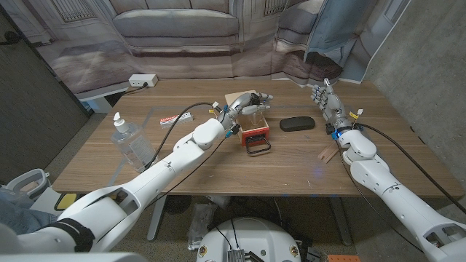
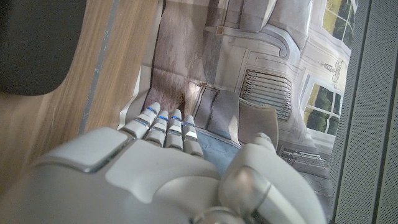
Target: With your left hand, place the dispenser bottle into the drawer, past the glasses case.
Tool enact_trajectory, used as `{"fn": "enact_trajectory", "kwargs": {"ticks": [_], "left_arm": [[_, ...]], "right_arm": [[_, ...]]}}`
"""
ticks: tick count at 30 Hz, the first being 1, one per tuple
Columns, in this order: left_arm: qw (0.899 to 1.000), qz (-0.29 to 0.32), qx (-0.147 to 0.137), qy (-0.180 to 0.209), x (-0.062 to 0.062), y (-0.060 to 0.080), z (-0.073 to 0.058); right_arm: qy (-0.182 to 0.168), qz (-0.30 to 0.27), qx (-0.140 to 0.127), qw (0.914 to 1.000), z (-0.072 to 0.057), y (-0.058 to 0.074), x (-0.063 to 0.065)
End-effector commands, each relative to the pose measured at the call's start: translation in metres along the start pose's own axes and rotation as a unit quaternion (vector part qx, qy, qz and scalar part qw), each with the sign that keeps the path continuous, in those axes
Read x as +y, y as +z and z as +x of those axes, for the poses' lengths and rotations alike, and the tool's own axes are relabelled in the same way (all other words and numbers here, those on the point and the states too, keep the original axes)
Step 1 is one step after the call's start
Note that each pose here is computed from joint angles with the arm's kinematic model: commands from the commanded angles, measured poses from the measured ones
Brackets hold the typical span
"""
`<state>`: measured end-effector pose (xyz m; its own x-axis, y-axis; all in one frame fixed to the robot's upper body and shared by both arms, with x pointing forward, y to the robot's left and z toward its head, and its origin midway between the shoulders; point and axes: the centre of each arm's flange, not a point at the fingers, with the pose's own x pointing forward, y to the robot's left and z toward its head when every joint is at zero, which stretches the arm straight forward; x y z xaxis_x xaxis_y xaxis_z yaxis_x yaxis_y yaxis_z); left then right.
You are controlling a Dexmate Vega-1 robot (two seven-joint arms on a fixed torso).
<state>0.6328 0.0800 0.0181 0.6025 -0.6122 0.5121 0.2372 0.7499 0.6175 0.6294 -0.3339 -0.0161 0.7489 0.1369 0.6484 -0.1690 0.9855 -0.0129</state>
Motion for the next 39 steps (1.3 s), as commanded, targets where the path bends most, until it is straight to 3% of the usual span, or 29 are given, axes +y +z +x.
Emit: {"fn": "enact_trajectory", "kwargs": {"ticks": [1, 39], "left_arm": [[1.0, 0.011, 0.009, -0.014, 0.0, 0.004, -0.001], [0.993, 0.08, 0.067, -0.047, 0.009, 0.027, -0.012]], "right_arm": [[-0.002, 0.002, 0.002, 1.0, -0.002, -0.002, -0.002], [-0.001, -0.002, 0.005, 1.0, -0.008, -0.003, -0.005]]}}
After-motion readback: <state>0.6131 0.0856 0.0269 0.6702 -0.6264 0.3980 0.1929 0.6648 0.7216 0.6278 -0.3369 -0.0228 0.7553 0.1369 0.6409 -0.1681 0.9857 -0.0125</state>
